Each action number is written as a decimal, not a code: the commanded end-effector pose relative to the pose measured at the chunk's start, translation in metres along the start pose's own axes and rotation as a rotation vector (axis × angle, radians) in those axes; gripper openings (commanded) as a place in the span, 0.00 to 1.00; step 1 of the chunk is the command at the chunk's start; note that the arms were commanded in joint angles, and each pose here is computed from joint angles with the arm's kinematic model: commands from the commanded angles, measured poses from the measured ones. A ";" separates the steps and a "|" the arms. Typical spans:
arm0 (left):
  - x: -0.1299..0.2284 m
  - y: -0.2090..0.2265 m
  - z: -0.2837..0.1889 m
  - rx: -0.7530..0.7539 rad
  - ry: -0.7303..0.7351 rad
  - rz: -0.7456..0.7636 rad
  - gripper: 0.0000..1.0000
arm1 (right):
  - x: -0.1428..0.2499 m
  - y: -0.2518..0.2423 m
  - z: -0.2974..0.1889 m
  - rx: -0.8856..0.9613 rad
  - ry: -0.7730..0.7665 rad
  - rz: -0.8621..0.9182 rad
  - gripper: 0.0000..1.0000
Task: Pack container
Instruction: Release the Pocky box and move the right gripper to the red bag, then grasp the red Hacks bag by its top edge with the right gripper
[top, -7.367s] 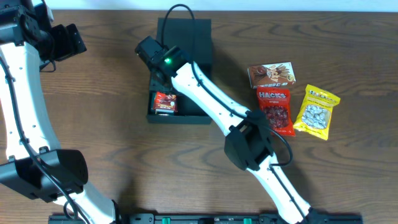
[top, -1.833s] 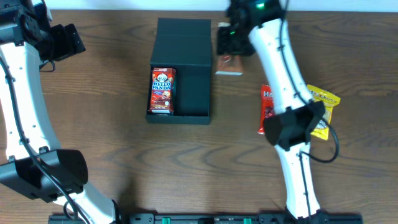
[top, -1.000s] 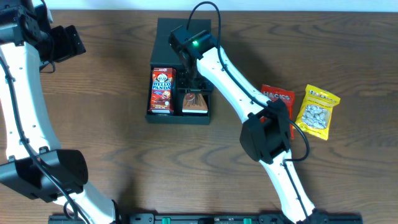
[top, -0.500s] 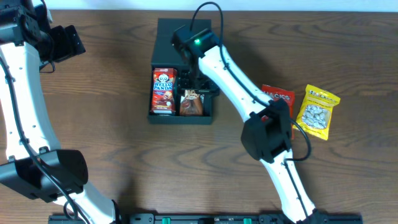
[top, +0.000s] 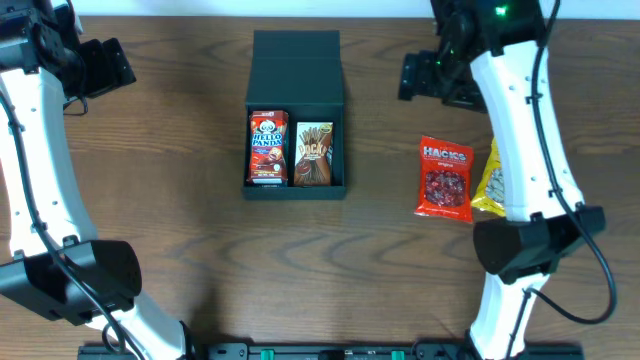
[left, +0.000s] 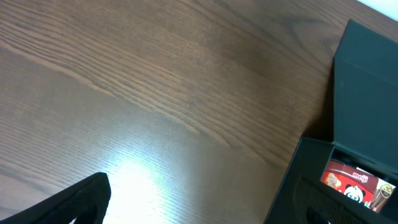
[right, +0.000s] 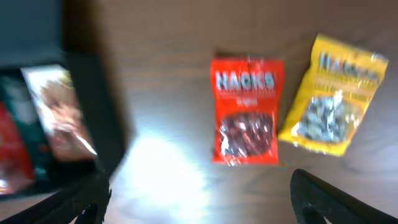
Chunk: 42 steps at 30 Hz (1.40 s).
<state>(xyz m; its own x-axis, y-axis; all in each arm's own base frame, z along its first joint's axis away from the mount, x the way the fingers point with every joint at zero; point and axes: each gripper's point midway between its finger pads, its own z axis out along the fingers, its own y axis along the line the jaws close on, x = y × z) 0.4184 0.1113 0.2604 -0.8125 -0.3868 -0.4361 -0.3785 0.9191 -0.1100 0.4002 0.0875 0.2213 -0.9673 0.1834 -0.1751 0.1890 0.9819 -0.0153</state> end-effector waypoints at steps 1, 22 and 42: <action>0.002 0.004 0.005 -0.013 0.016 -0.005 0.95 | 0.017 -0.012 0.061 0.109 0.150 -0.054 0.93; 0.001 0.003 0.005 -0.010 0.012 -0.003 0.95 | 0.018 -0.100 0.155 0.005 0.261 0.097 0.89; 0.000 0.002 0.005 -0.010 0.008 -0.002 0.95 | 0.029 -0.085 0.215 -0.098 0.219 0.098 0.74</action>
<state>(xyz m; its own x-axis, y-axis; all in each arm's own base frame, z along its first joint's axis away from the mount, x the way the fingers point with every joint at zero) 0.4190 0.1115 0.2607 -0.8114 -0.3865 -0.4385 -0.3782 0.9191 -0.1103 0.3932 -0.0046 0.0012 -0.9573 0.2831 0.0591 0.2870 0.9551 0.0736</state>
